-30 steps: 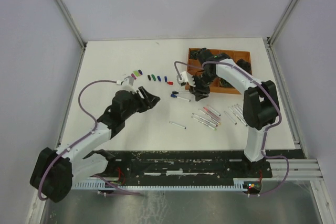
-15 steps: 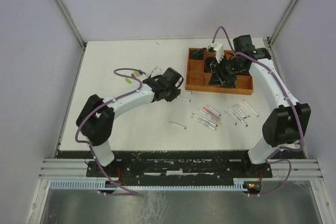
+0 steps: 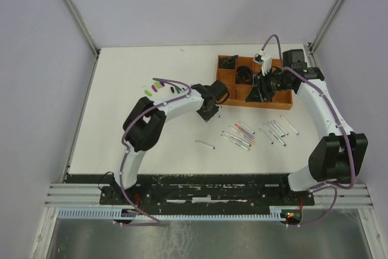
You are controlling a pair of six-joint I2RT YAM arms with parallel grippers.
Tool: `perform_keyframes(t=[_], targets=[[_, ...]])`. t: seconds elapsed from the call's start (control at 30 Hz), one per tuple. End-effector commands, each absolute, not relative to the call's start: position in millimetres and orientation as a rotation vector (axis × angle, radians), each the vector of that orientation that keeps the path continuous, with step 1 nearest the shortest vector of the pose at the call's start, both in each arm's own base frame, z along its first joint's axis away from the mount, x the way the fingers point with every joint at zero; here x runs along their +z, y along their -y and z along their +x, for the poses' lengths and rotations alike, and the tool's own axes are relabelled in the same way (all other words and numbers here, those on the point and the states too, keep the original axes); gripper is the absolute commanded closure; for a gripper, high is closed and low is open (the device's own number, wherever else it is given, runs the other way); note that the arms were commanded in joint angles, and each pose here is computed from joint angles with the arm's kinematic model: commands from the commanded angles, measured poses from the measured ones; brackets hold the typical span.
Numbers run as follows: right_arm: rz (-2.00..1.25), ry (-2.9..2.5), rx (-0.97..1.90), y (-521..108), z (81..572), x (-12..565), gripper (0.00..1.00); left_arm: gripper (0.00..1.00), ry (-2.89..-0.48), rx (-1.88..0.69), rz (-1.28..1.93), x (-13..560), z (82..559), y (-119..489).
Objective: Open the pen caps
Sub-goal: Pick up the pen from the center of the board.
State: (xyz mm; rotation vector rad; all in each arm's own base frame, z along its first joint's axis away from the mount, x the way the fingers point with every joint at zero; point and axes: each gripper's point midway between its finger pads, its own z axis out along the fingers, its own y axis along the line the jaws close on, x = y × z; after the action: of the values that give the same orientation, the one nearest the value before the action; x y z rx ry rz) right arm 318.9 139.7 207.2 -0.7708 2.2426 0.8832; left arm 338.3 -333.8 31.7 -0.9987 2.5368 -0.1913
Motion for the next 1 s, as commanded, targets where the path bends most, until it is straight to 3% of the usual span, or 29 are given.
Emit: perform_keyframes(t=[0.0, 0.67, 0.9, 0.97], targets=[[-0.780, -2.189, 0.939, -143, 321, 214, 0.56, 0.63, -2.449, -0.153, -1.094, 42, 355, 332], [-0.794, -2.145, 0.968, -143, 315, 218, 0.56, 0.63, -2.510, -0.053, -1.129, 18, 360, 330], [-0.796, -2.136, 0.982, -144, 315, 220, 0.56, 0.82, -2.602, 0.076, -1.064, 4, 338, 314], [-0.796, -2.134, 0.990, -145, 314, 220, 0.56, 0.83, -2.641, 0.112, -1.033, -2, 327, 307]])
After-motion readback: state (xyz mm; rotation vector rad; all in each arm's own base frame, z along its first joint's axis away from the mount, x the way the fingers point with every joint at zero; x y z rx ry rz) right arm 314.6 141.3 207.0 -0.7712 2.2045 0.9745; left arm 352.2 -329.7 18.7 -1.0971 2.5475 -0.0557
